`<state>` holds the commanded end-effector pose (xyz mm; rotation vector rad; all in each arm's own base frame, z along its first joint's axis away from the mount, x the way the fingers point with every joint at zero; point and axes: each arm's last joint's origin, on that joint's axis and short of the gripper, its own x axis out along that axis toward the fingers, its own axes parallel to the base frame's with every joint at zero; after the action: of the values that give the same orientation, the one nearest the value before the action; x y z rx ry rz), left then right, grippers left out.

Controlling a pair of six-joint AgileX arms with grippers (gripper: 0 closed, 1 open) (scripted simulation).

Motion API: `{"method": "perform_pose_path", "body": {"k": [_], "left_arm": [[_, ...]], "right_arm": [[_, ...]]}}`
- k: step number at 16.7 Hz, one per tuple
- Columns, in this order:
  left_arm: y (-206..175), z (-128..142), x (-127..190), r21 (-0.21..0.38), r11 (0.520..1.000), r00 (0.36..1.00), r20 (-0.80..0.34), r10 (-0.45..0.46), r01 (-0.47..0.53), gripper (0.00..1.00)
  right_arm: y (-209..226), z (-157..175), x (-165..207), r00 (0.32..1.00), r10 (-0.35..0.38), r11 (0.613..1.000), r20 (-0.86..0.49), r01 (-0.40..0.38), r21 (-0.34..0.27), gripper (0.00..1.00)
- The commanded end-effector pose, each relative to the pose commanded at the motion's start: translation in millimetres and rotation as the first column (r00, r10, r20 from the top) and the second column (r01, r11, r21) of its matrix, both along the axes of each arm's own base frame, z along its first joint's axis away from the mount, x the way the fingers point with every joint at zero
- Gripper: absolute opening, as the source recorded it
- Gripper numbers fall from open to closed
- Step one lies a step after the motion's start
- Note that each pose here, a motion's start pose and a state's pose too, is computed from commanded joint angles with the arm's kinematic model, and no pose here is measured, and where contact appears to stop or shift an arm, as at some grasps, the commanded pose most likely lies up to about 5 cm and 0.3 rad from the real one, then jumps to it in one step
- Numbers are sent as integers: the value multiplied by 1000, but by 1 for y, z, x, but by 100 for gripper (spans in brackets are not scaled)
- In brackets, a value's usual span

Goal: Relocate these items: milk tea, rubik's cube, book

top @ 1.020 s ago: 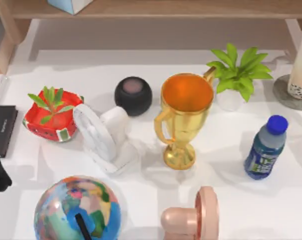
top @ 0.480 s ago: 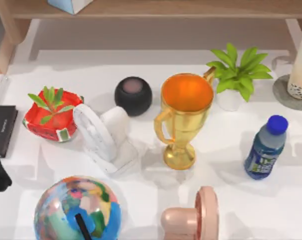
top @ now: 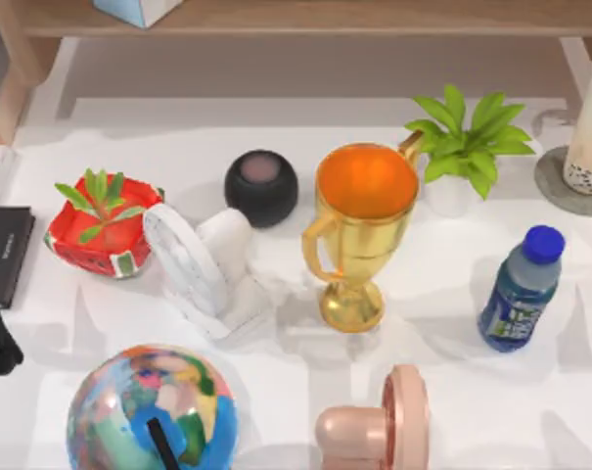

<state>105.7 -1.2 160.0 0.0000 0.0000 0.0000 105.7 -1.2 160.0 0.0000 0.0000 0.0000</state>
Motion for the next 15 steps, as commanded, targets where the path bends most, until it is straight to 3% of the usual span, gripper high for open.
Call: {"method": "perform_pose_path", "body": {"k": [6,11,15], "left_arm": [[1,9,0,-2,1000,1000,11,2,-2,100],[8,74,13,-5,1000,997,71,18,-18,100],[26,135,64,-6,999,997,68,37,-36,100]], "right_arm": [[0,0,0,1000,0,1000,0,0,0,100],[0,0,0,1000,0,1000,0,0,0,100],[0,0,0,1000,0,1000,0,0,0,100]]}}
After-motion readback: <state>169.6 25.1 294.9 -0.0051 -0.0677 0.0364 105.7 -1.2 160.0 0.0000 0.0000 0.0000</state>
